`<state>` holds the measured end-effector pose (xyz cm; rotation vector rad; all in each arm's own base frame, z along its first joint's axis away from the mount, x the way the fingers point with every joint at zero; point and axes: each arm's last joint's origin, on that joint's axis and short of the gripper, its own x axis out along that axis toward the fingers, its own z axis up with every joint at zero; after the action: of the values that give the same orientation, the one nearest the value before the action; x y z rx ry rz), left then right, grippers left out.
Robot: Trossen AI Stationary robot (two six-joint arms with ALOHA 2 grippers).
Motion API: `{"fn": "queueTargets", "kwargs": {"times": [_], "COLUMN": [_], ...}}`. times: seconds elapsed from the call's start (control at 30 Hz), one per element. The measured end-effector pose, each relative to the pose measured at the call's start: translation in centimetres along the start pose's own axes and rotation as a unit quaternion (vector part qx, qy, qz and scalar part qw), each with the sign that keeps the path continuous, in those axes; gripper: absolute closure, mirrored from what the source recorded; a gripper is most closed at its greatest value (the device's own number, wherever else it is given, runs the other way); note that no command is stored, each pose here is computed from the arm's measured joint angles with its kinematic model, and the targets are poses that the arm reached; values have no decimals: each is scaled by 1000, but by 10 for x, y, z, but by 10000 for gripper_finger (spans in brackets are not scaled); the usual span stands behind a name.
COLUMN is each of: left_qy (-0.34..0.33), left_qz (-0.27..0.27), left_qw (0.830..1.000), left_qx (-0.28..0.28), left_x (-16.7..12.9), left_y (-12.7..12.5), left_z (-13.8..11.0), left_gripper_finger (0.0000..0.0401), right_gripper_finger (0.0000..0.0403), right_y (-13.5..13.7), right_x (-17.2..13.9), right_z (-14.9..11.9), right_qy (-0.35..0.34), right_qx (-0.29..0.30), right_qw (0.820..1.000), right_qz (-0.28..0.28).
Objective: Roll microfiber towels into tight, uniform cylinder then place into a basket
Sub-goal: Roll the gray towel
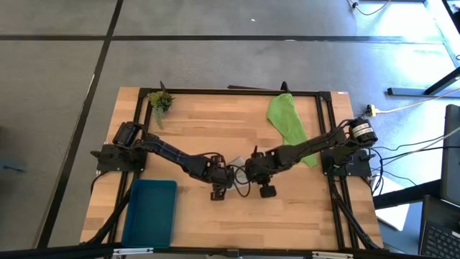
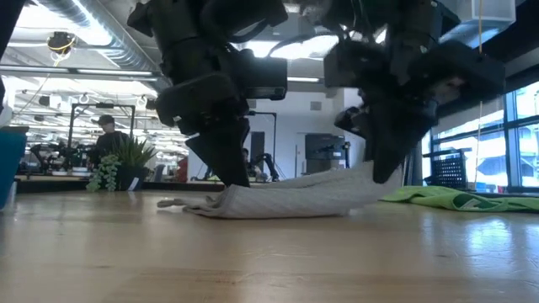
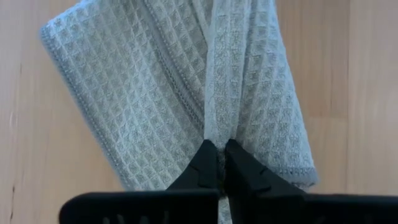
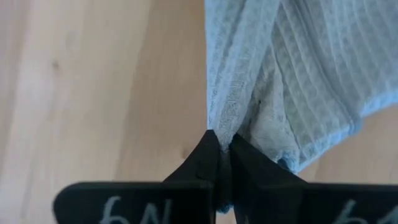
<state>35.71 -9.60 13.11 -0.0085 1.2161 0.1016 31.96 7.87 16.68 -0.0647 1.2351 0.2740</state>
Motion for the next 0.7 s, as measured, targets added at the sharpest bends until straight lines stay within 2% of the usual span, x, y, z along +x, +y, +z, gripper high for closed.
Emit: {"fn": "queueTargets", "kwargs": {"times": [0.33, 0.57, 0.7], "left_qy": [13, 16, 20], "left_qz": [9, 25, 34], "left_qw": [1000, 999, 998], "left_qx": [24, 44, 56], "left_x": [-3, -5, -7], "left_y": [-7, -18, -24], "left_z": [-6, -12, -17], "left_gripper_finger": [401, 401, 401], "right_gripper_finger": [385, 385, 385], "right_y": [-15, -33, -40], "right_x": [-11, -15, -7], "right_z": [16, 28, 31], "right_qy": [-42, -118, -129], "right_qx": [6, -15, -16], "right_qw": [998, 987, 985], "right_qz": [37, 108, 111]}}
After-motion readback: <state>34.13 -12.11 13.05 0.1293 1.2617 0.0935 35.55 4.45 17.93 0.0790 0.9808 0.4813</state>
